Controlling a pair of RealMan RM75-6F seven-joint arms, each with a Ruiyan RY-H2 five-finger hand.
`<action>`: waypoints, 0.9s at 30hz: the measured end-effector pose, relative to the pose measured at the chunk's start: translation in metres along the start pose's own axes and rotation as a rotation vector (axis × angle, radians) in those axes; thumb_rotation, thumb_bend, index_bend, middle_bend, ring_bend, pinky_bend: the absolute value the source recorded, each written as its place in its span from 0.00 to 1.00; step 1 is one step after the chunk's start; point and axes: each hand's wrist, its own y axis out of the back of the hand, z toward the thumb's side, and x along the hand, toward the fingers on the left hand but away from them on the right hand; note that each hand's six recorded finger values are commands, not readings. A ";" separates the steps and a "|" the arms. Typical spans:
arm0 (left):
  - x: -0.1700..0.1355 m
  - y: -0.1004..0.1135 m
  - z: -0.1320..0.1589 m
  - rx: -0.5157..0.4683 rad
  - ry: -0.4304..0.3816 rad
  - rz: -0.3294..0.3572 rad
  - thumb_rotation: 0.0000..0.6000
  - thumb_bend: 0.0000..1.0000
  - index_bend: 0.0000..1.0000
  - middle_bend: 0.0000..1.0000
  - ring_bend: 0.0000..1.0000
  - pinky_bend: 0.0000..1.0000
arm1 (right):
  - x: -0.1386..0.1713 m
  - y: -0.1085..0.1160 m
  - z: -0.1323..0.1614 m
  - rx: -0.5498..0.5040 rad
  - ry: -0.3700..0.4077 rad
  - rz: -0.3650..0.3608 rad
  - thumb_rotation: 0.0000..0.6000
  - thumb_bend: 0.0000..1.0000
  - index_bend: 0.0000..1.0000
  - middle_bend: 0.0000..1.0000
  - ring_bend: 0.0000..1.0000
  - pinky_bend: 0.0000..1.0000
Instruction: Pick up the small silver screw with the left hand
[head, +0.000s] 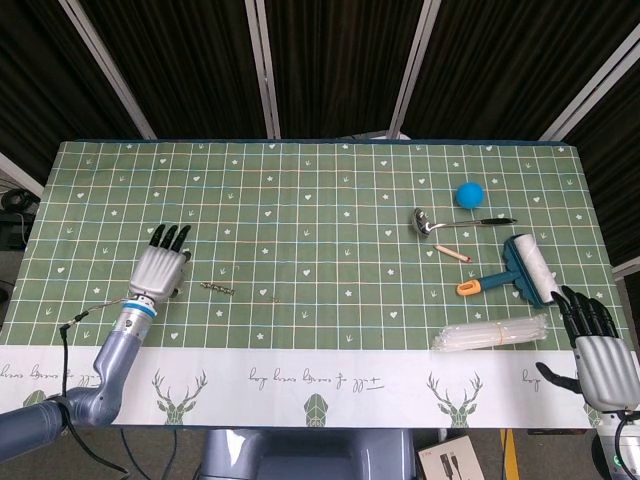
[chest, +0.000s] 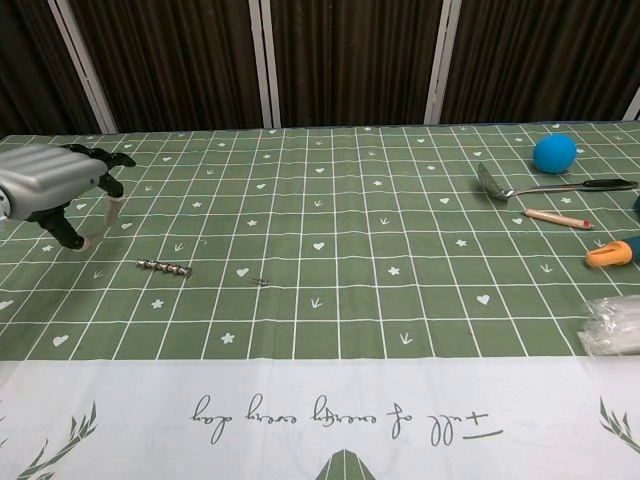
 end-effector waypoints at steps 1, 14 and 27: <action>0.001 -0.003 0.003 0.006 -0.001 -0.008 1.00 0.31 0.49 0.00 0.00 0.00 | 0.000 0.000 0.000 -0.002 0.001 -0.001 1.00 0.04 0.00 0.00 0.00 0.06; 0.013 -0.015 0.023 0.032 -0.015 -0.042 1.00 0.32 0.50 0.00 0.00 0.00 | -0.001 0.001 0.000 -0.022 0.001 -0.007 1.00 0.04 0.00 0.00 0.00 0.06; 0.021 -0.022 0.036 0.050 -0.021 -0.067 1.00 0.32 0.51 0.00 0.00 0.00 | -0.001 0.002 -0.002 -0.039 -0.004 -0.011 1.00 0.04 0.00 0.00 0.00 0.06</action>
